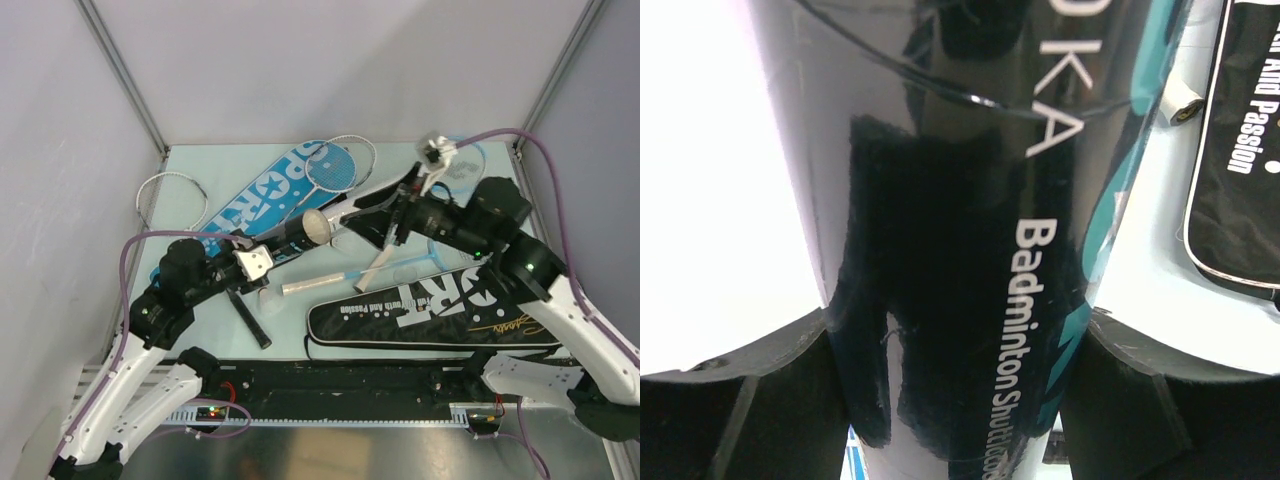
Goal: Pack up the badminton gear
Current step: Place the shuttlecock at the shuttle tube, then close the lid on the shuttle tube.
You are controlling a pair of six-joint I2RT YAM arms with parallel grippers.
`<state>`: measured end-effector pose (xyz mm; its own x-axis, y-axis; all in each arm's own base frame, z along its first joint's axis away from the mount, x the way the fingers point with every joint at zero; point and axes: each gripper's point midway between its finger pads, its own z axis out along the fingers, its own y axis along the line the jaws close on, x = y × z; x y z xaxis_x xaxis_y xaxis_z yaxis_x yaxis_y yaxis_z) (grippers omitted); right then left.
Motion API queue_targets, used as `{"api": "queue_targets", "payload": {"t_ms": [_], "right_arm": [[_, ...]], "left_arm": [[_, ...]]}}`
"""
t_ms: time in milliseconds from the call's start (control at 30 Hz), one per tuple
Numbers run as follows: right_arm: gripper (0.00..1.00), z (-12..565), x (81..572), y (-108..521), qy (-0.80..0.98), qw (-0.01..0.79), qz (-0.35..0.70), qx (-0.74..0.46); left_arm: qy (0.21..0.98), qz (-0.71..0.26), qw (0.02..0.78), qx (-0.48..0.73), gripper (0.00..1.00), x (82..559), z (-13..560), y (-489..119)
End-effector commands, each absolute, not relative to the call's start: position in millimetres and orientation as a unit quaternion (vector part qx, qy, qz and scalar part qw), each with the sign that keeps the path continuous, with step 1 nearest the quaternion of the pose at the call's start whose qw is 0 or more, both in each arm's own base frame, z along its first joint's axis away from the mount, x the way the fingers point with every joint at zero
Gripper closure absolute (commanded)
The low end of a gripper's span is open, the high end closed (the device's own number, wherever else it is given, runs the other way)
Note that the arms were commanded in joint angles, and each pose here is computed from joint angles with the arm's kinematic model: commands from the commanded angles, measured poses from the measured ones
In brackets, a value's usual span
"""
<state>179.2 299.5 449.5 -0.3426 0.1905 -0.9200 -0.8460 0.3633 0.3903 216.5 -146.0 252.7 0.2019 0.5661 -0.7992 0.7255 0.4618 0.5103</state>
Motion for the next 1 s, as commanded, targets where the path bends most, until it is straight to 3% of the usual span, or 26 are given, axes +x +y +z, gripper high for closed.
{"api": "queue_targets", "payload": {"t_ms": [0,133,300,600,700,967], "right_arm": [[0.35,455.5,187.2,268.0,0.663,0.545,0.48,-0.181],[0.38,410.2,222.5,225.3,0.734,0.556,0.386,-0.056],[0.41,321.0,252.7,148.6,0.809,0.507,0.252,0.159],[0.49,186.7,239.2,35.3,0.817,0.354,0.002,0.456],[0.5,166.2,243.3,32.3,0.823,0.33,-0.007,0.461],[0.54,148.3,298.1,67.3,0.885,0.36,0.045,0.293]], "left_arm": [[0.617,-0.064,0.613,0.49,0.41,222.7,270.8,-146.8],[0.625,-0.059,0.617,0.474,0.42,227.0,270.3,-144.1],[0.637,-0.06,0.628,0.443,0.43,232.6,275.3,-141.7],[0.615,-0.103,0.658,0.422,0.43,216.3,297.4,-147.3],[0.612,-0.1,0.668,0.411,0.43,214.0,302.1,-143.4],[0.619,-0.082,0.687,0.372,0.43,219.0,302.4,-131.6]]}}
